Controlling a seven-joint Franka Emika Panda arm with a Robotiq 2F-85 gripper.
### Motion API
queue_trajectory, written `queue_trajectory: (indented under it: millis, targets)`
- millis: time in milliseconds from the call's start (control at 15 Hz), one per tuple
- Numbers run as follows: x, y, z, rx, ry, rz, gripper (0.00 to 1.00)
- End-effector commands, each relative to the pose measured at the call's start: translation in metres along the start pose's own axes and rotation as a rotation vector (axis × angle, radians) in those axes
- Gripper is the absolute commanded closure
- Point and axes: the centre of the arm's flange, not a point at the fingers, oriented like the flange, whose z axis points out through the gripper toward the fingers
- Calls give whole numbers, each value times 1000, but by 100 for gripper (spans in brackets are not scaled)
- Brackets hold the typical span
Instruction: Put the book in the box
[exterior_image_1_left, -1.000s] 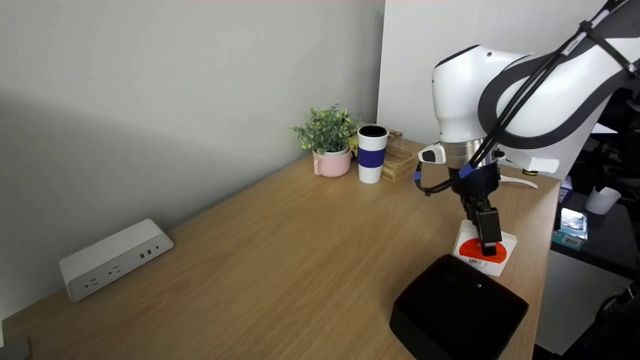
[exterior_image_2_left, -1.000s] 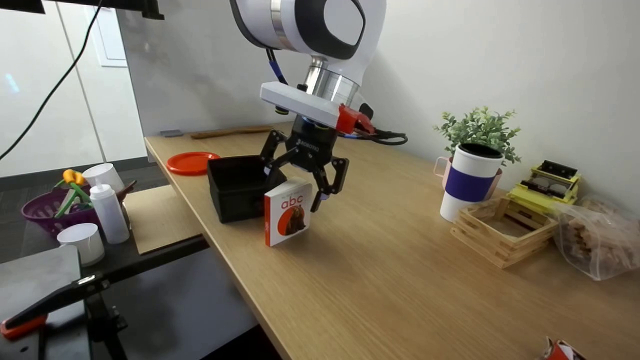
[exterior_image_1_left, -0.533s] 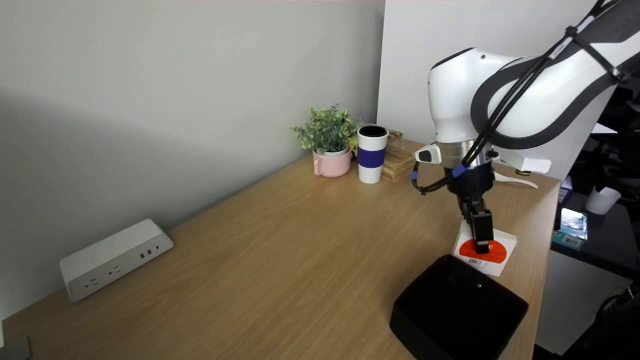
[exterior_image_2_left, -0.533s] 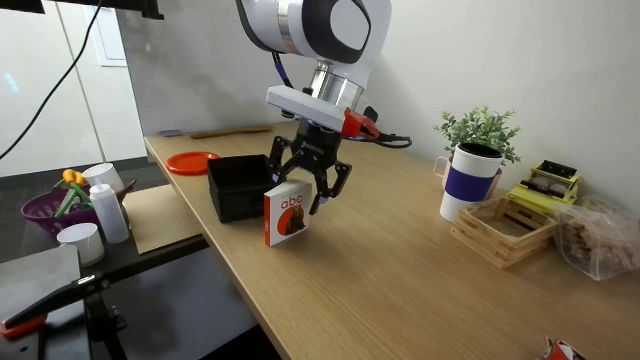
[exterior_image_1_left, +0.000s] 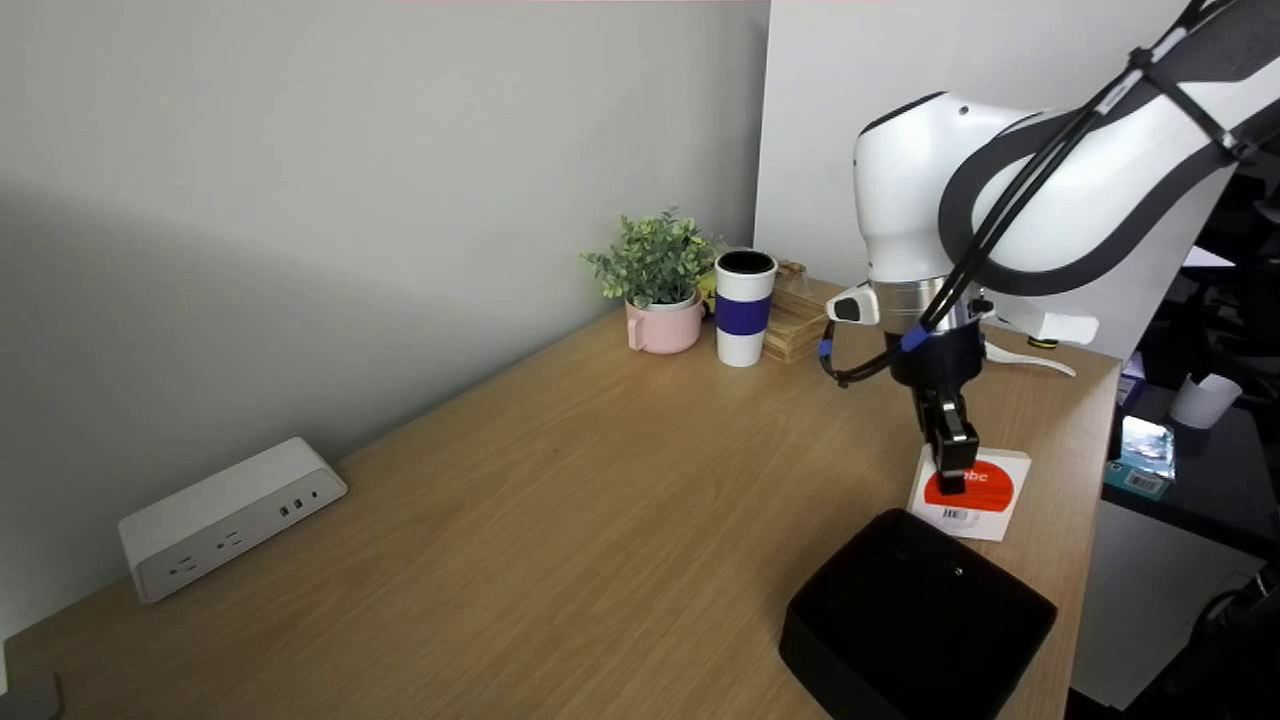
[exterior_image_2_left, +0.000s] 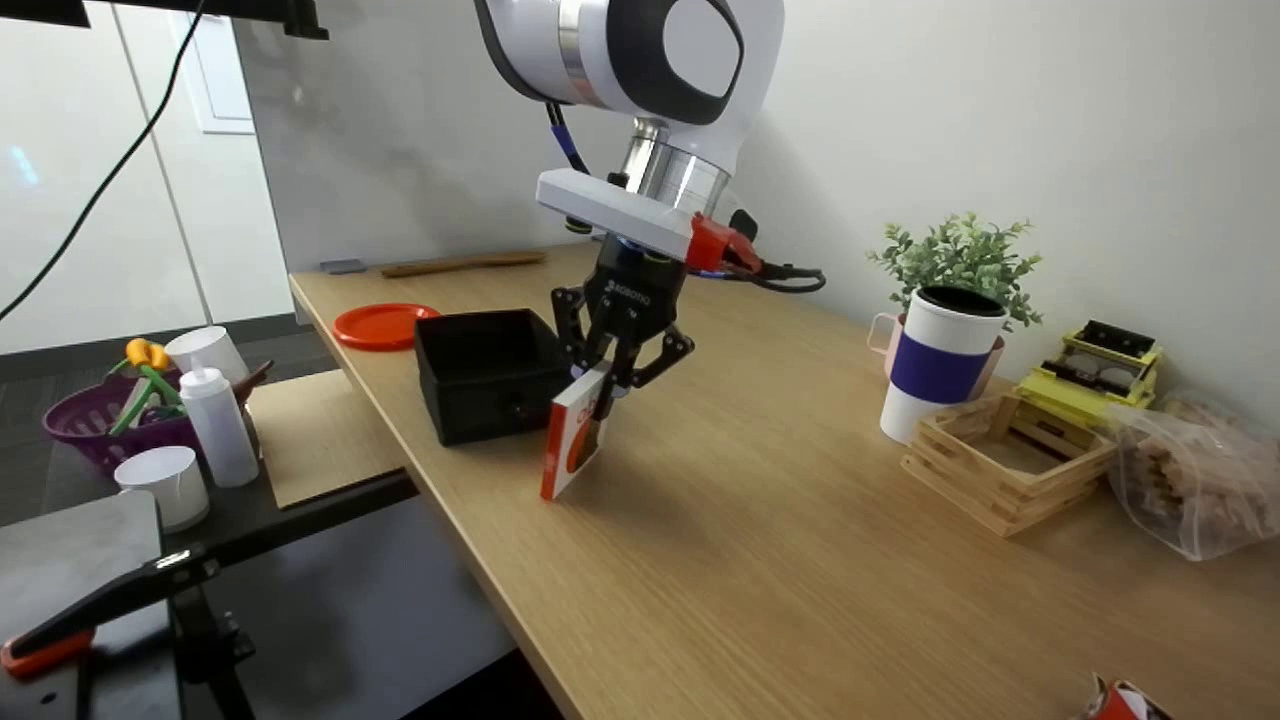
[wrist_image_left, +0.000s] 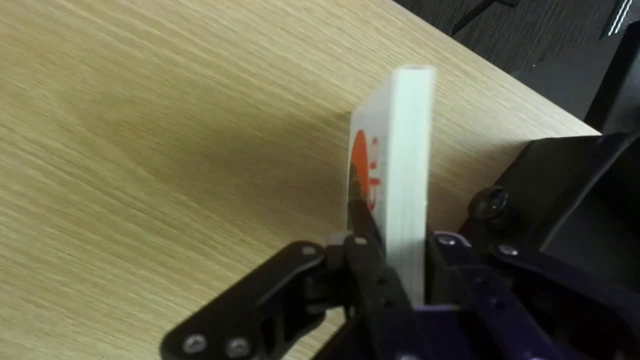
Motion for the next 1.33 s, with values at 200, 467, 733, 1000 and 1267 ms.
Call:
queue_trajectory:
  millis: [200, 467, 733, 1000, 1267]
  targets:
    - [4, 3, 0, 16, 7, -9, 96]
    - [0, 0, -1, 16, 7, 11, 96]
    - [-19, -17, -16, -13, 16, 106, 96]
    - [-36, -37, -43, -51, 33, 213, 96]
    - [-56, -64, -69, -98, 69, 278, 96]
